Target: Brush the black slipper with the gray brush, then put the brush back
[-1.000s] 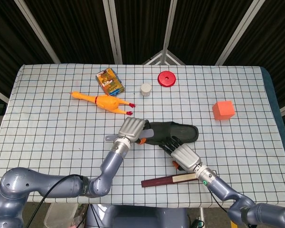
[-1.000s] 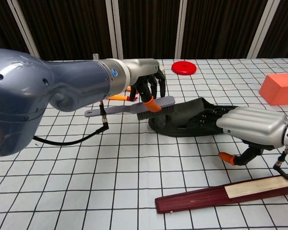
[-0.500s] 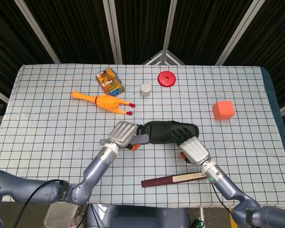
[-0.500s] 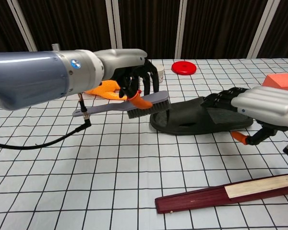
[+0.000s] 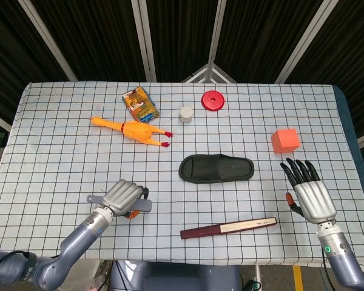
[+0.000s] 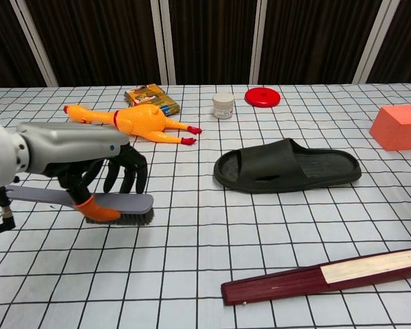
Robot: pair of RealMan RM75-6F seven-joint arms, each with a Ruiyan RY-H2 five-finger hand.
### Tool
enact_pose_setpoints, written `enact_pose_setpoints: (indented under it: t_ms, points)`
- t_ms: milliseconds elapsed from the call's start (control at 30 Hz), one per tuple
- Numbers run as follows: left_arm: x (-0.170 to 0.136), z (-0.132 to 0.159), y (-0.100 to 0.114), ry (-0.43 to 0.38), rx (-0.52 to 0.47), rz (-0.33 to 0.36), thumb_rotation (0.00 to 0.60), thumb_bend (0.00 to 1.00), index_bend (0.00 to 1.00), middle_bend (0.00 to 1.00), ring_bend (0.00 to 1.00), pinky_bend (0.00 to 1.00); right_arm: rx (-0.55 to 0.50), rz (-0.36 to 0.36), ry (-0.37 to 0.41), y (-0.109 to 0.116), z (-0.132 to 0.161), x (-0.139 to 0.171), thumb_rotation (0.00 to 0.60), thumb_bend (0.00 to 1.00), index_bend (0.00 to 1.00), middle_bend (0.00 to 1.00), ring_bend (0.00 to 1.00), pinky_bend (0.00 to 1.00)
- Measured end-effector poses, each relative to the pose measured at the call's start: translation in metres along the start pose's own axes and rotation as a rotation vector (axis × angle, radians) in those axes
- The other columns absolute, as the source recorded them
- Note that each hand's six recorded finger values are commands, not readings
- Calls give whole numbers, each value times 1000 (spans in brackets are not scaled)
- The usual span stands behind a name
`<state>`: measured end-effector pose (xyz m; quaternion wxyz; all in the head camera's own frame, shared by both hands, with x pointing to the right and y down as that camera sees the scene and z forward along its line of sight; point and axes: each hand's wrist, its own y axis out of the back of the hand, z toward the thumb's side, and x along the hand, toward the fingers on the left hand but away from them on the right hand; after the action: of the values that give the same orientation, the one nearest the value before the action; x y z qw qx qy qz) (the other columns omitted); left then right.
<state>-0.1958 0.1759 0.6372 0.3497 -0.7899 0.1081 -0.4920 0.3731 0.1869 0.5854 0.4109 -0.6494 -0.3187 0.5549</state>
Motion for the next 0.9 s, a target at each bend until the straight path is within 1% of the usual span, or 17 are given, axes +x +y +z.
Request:
enact_pose_setpoints:
  t_ms: [67, 200, 333, 433, 467, 533, 567, 600, 667, 767, 833, 900]
  points:
    - [-5, -5, -4, -2, 33, 13, 600, 500, 561, 613, 498, 557, -5, -5, -17, -1, -6, 7, 600, 554, 0, 0, 0, 3]
    - [-9, -17, -13, -4, 97, 41, 600, 423, 527, 576, 465, 519, -29, -12, -53, -2, -19, 18, 600, 554, 0, 0, 0, 0]
    - [-9, -28, -23, -18, 153, 73, 600, 391, 504, 555, 445, 498, -61, -3, -96, -2, -32, 22, 600, 555, 0, 0, 0, 0]
    - [-8, -34, -32, -37, 195, 96, 600, 339, 469, 519, 412, 454, -68, -6, -112, 1, -38, 24, 600, 554, 0, 0, 0, 0]
    - [-8, -36, -37, -46, 210, 101, 600, 294, 435, 489, 381, 422, -69, -7, -110, 2, -38, 24, 600, 554, 0, 0, 0, 0]
    - [-8, -38, -46, -60, 228, 103, 600, 198, 331, 407, 299, 363, -70, -7, -106, 2, -37, 24, 600, 554, 0, 0, 0, 0]
    - [-8, -40, -53, -66, 237, 100, 600, 139, 254, 351, 241, 328, -70, -5, -104, 2, -36, 25, 600, 554, 0, 0, 0, 0]
    - [-9, -41, -58, -67, 243, 96, 600, 105, 204, 314, 204, 308, -70, -1, -103, 1, -36, 24, 600, 555, 0, 0, 0, 0]
    - [-9, -43, -65, -62, 260, 87, 600, 79, 160, 279, 173, 291, -71, 4, -102, 0, -36, 24, 600, 555, 0, 0, 0, 0]
    - [-10, -44, -70, -44, 278, 83, 600, 41, 79, 191, 116, 277, -70, 18, -102, -2, -36, 24, 600, 554, 0, 0, 0, 0]
    - [-11, -44, -72, -32, 270, 78, 600, 28, 52, 148, 88, 268, -67, 27, -104, -4, -36, 23, 600, 554, 0, 0, 0, 0]
    - [-11, -43, -72, -27, 240, 77, 600, 14, 26, 111, 68, 247, -65, 30, -108, -4, -36, 23, 600, 555, 0, 0, 0, 0]
